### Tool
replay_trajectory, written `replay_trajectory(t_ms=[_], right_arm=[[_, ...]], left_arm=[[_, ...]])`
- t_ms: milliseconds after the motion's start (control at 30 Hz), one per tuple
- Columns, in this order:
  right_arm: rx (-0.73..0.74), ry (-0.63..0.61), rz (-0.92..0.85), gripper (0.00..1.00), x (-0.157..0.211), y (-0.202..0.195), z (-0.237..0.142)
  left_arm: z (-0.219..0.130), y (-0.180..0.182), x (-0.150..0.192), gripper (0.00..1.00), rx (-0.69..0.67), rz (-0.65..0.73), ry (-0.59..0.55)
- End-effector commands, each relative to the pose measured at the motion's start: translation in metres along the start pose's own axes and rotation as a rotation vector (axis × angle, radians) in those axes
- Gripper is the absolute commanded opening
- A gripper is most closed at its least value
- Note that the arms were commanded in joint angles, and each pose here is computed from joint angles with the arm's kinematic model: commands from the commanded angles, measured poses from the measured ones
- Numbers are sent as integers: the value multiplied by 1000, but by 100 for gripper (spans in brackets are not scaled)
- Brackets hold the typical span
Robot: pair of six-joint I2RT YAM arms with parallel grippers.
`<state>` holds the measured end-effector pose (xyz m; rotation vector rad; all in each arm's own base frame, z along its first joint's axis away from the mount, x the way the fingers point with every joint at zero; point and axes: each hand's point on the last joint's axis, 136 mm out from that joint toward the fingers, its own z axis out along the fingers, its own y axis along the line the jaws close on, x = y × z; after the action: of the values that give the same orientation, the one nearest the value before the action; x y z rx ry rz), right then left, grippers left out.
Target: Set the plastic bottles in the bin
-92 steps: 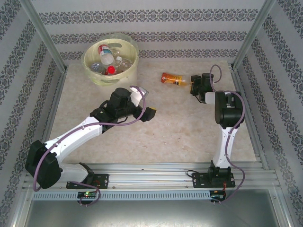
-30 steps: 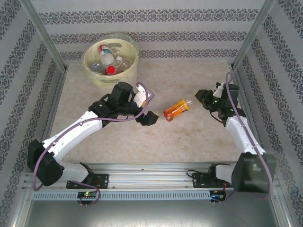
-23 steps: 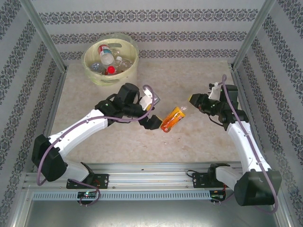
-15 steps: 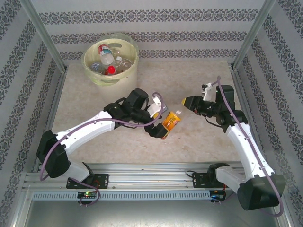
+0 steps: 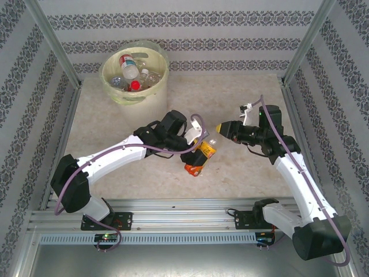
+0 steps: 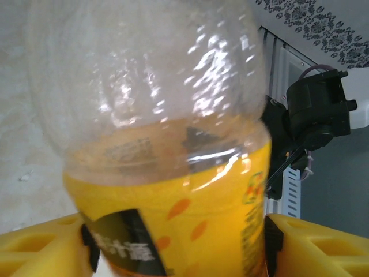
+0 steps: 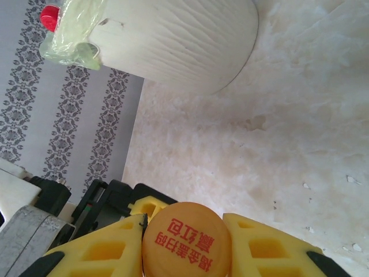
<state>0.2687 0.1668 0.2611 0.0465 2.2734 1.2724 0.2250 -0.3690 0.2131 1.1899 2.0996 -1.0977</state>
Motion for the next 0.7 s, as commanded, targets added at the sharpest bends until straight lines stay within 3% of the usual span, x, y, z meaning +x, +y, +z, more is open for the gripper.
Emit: replay_trajectory(t_ms=[0,167,333,567,667], right_arm=[[-14,-3,-40,26,0,10,-4],[-11,-8,-37,26,-2,10,-4],[-23,-24,-43,31,-5,17,-8],[-42,-74,-59,84,-7,30,-21],[-63,-129,-102,98,-8,43,-35]], left_arm=[[-3,-11,-21,65,23,31,-62],[-7,-15,-24,49,34,25,-78],[-10,-16,-26,41,31,19,-101],[-27,-16,-44,40,19,-47,-197],[-38,-13,-51,40,3,-88,-232]])
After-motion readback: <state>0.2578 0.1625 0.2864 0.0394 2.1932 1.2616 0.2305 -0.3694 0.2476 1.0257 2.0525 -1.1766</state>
